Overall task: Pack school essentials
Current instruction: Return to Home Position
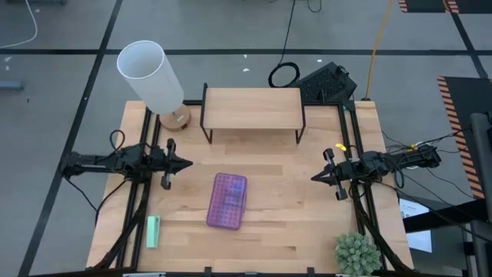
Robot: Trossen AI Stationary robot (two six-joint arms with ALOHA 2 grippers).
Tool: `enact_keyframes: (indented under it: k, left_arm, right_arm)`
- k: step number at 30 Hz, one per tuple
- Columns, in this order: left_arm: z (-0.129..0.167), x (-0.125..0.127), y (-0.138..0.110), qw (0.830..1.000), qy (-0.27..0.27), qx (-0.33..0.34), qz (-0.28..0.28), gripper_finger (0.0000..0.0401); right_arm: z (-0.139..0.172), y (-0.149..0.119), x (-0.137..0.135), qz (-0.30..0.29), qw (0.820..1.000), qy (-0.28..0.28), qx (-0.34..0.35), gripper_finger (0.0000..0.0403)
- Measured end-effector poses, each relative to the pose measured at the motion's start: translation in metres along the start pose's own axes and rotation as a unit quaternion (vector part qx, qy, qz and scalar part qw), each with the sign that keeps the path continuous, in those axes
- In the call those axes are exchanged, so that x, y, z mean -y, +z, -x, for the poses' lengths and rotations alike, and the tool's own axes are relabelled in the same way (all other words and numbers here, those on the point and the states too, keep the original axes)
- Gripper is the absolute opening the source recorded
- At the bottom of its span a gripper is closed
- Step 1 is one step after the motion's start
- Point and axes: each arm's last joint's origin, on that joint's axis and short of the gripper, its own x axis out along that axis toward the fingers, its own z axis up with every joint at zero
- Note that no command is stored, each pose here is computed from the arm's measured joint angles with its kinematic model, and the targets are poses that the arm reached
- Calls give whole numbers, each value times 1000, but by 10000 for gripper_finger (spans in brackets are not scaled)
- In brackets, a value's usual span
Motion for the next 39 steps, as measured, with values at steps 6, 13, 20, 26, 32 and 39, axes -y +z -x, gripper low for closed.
enact_keyframes:
  k: [6,13,20,26,32,39]
  left_arm:
    - [0,-5,-1,1000,17,-5,-16,0]
    - [0,-9,-1,999,25,-6,-20,0]
    - [0,-8,-1,1000,17,-6,-25,1]
    - [0,-8,0,1000,14,-5,-16,9]
    - [0,-9,-1,1000,21,-5,-14,13]
    - [0,-9,0,1000,23,-4,-14,2]
  right_arm:
    - [0,-1,0,-3,1000,0,-6,0]
    - [0,3,0,-3,1000,-2,15,0]
    - [0,5,1,-1,1000,-9,24,0]
    - [0,5,3,5,999,-40,23,0]
    - [0,3,2,34,999,-37,14,0]
    - [0,1,4,28,999,-28,5,0]
